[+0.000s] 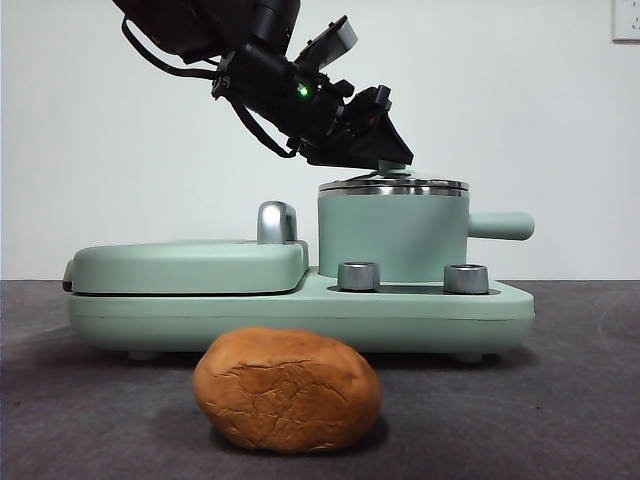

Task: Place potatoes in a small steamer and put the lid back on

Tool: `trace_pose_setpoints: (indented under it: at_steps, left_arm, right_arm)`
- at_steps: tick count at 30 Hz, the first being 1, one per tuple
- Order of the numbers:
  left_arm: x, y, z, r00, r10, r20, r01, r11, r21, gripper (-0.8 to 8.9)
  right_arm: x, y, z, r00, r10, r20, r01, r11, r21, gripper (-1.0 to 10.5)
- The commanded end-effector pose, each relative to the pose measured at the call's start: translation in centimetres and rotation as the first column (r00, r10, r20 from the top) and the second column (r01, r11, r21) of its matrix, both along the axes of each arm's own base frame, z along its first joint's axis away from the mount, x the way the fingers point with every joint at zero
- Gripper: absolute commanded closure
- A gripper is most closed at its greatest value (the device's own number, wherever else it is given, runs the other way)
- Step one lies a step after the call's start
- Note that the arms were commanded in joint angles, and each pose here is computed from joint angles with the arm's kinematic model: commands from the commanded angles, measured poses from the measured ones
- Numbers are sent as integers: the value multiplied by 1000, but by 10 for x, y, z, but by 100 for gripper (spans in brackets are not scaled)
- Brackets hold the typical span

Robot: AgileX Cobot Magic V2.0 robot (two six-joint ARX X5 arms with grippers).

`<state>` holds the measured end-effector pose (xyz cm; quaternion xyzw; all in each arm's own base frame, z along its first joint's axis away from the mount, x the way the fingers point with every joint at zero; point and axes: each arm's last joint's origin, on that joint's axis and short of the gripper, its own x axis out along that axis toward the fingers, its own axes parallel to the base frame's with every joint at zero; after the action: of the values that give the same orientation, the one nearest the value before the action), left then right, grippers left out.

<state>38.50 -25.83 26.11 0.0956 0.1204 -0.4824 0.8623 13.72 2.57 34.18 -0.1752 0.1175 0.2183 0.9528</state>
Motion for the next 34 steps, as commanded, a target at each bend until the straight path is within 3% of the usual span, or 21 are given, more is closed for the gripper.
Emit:
trace_pose_setpoints:
  at_steps: [1, 10, 21, 34]
  left_arm:
    - [4, -7, -3, 1000, -9, 9, 9, 1000, -7, 567]
    - [4, -8, -3, 1000, -10, 9, 10, 1000, -7, 799]
    - [2, -7, 10, 999, -10, 37, 11, 1000, -24, 799]
    - [-26, 14, 90, 986, 21, 167, -3, 995, -102, 799]
  right_arm:
    - [0, 1, 7, 1000, 1, 18, -1, 1000, 20, 609]
    - [0, 1, 7, 1000, 1, 18, -1, 1000, 20, 609]
    - [0, 1, 7, 1000, 1, 17, -1, 1000, 20, 609]
    - [-1, 3, 7, 1000, 16, 17, -17, 1000, 20, 609]
